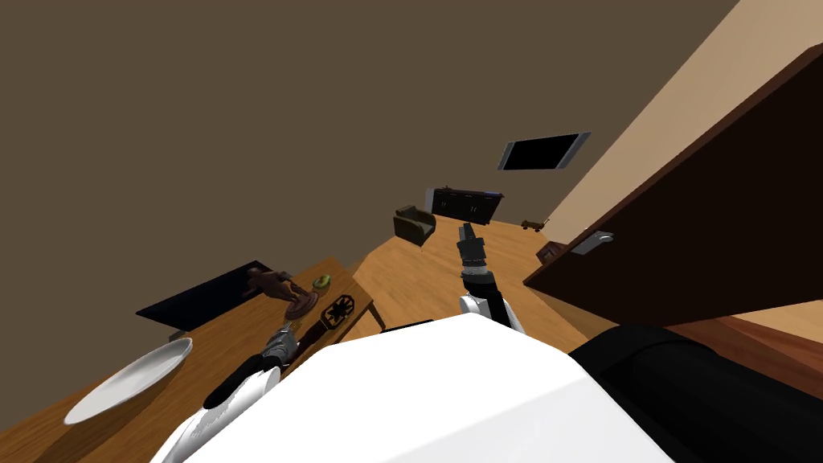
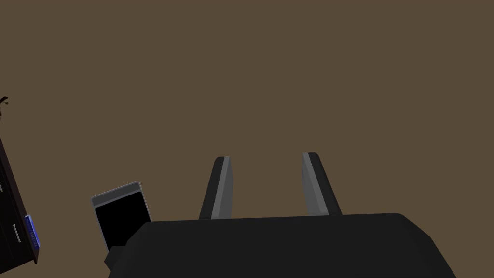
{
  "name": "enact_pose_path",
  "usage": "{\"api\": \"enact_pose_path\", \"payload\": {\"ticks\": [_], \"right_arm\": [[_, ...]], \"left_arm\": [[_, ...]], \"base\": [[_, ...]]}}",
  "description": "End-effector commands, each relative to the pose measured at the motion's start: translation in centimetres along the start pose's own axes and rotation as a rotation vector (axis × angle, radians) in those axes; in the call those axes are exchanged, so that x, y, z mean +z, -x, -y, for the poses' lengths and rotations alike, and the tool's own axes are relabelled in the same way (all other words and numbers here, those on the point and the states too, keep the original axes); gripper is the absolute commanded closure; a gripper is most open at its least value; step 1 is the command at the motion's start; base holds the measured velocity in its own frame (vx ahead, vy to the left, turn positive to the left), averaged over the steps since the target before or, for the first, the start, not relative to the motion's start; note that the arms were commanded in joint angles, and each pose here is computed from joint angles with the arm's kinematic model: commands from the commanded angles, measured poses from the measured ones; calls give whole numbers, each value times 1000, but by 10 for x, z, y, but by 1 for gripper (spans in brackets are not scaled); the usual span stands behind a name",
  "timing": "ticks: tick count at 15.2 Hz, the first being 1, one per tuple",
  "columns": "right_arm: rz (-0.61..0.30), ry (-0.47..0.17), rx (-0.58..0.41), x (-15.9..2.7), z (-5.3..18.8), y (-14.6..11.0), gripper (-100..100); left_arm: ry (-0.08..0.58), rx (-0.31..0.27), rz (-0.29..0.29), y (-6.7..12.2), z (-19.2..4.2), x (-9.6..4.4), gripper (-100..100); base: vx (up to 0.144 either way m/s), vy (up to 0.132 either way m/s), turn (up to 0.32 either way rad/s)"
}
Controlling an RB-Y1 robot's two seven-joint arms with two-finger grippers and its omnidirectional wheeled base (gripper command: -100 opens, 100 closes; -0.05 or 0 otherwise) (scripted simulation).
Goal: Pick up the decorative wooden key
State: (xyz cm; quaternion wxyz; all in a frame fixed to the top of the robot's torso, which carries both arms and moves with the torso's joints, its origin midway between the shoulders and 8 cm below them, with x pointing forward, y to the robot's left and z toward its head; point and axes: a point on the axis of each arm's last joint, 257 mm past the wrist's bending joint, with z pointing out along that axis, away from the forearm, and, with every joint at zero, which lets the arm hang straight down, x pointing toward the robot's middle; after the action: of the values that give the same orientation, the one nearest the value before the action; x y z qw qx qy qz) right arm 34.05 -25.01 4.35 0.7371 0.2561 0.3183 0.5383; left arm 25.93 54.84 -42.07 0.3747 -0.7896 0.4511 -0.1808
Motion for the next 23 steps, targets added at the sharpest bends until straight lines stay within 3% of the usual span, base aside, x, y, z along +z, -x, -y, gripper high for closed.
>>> {"api": "enact_pose_path", "payload": {"ticks": [1, 7, 11, 12, 21, 22, 23], "right_arm": [[0, 0, 0, 0, 0, 0, 0], [0, 0, 0, 0, 0, 0, 0], [0, 0, 0, 0, 0, 0, 0], [0, 0, 0, 0, 0, 0, 0], [0, 0, 0, 0, 0, 0, 0], [0, 0, 0, 0, 0, 0, 0], [0, 0, 0, 0, 0, 0, 0]], "left_arm": [[48, -16, 20, 9, -17, 3, -100], [210, -84, 89, 40, -75, 1, -100], [282, -120, 118, 52, -101, -3, -100], [259, -109, 109, 48, -93, 0, -100], [258, -137, 125, 50, -99, 21, -100], [260, -134, 124, 50, -99, 18, -100], [259, -135, 124, 50, -99, 19, 100]], "base": [[79, -54, 51], [70, -35, 41], [90, -24, 30], [50, 0, 8], [-26, 12, -44], [-16, 9, -17], [-6, 3, -1]]}}
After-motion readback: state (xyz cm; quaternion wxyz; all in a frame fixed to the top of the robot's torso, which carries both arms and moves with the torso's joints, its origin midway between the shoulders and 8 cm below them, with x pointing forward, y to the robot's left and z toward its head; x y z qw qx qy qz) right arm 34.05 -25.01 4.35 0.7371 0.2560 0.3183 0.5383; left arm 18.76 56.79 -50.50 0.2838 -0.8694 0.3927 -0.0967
